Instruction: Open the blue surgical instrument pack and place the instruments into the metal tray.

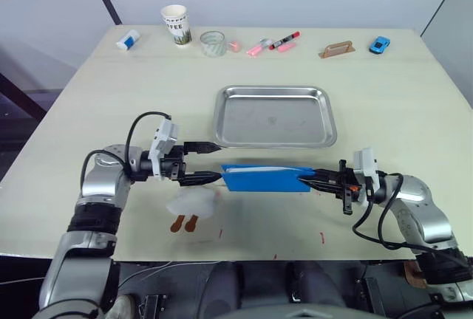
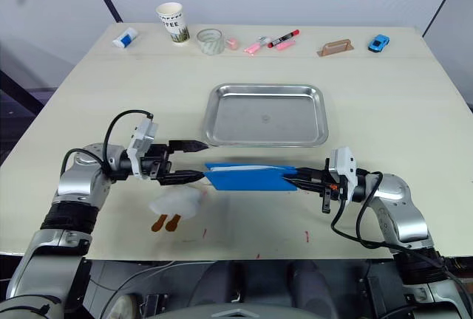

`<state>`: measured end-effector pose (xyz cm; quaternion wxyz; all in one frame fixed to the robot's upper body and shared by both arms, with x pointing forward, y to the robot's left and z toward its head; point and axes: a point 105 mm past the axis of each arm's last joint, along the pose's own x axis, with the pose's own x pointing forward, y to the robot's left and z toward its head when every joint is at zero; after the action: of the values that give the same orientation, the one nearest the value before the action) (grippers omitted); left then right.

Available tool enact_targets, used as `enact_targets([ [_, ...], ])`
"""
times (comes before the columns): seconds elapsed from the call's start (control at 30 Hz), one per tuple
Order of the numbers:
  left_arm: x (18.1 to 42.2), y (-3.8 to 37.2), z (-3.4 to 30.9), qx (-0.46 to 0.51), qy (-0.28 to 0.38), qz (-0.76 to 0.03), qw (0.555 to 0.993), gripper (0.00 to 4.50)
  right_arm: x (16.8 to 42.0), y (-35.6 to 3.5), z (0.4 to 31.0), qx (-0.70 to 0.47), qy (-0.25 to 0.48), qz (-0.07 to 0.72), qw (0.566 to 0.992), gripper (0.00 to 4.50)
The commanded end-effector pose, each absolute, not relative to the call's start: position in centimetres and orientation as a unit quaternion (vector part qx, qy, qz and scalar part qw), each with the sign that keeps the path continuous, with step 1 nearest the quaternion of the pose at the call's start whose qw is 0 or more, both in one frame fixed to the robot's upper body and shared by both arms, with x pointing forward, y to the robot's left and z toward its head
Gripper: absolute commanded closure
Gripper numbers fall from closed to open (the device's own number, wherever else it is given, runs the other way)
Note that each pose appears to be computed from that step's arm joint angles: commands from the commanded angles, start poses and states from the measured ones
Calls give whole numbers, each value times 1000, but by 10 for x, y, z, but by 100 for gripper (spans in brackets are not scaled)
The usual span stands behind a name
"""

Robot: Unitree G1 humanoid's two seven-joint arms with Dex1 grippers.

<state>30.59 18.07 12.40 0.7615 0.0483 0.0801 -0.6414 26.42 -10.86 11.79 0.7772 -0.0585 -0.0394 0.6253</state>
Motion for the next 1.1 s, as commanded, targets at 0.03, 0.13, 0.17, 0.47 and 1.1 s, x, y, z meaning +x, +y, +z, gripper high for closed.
enact_targets([
  [0.03, 305, 170, 134, 58, 59, -665, 742, 41, 265, -107, 129, -70, -66, 629, 772, 450],
  [0.13, 302, 166, 134, 56, 59, -675, 733, 148, 265, -107, 129, -70, -66, 628, 772, 450],
  [0.17, 301, 165, 134, 55, 60, -678, 731, 179, 265, -107, 129, -70, -66, 628, 772, 450],
  [0.47, 292, 161, 130, 44, 74, -696, 713, 448, 265, -106, 128, -70, -66, 628, 772, 450],
  [1.1, 294, 163, 129, 44, 68, -685, 724, 450, 259, -121, 134, -34, -21, 636, 770, 129],
])
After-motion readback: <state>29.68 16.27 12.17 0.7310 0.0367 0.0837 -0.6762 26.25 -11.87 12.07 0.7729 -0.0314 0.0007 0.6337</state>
